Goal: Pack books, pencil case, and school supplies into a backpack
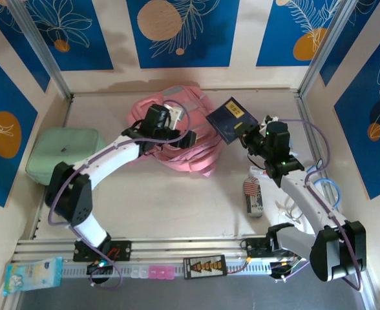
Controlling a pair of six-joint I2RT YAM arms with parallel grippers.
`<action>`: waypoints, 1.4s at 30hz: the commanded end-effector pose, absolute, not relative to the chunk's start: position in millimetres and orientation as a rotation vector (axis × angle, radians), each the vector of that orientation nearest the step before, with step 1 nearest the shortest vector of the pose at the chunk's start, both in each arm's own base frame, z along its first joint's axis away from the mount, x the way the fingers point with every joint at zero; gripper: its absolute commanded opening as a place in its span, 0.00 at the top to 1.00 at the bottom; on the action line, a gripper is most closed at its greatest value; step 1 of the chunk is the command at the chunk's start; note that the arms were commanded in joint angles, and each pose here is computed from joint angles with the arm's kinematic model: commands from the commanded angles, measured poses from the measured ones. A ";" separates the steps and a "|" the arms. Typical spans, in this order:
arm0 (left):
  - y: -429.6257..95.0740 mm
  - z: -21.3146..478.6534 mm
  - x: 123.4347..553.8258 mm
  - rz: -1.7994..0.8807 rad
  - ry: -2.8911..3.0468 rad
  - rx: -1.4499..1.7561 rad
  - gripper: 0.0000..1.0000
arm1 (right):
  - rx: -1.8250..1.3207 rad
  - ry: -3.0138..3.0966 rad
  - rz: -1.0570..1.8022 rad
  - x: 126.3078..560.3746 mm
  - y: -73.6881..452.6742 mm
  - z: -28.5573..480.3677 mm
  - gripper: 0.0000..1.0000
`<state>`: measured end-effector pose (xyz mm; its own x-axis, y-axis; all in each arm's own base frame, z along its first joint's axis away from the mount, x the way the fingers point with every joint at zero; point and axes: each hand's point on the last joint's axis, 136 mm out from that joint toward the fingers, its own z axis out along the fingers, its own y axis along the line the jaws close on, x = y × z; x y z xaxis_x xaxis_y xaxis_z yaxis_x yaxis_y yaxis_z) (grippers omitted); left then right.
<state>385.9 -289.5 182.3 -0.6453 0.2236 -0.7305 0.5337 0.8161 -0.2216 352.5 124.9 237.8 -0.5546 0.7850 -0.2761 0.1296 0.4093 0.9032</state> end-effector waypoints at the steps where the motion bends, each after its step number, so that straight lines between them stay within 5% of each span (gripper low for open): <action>1: -288.9 166.2 386.4 -0.341 2.293 0.798 0.00 | 0.758 1.946 1.140 344.5 116.8 238.7 1.00; 8: -296.0 140.5 413.2 -0.100 2.369 0.895 0.06 | 0.806 1.953 1.133 339.9 103.5 233.1 1.00; 23: -319.4 102.2 424.8 -0.005 2.401 1.099 0.19 | 0.840 1.932 1.108 328.6 89.2 232.8 1.00; 32: -313.0 103.3 441.8 0.110 2.425 1.047 0.51 | 0.853 1.942 1.118 327.6 90.2 229.7 1.00; 42: -318.8 183.0 436.0 -0.036 2.275 0.930 0.97 | 0.875 1.950 1.020 319.6 76.4 225.5 1.00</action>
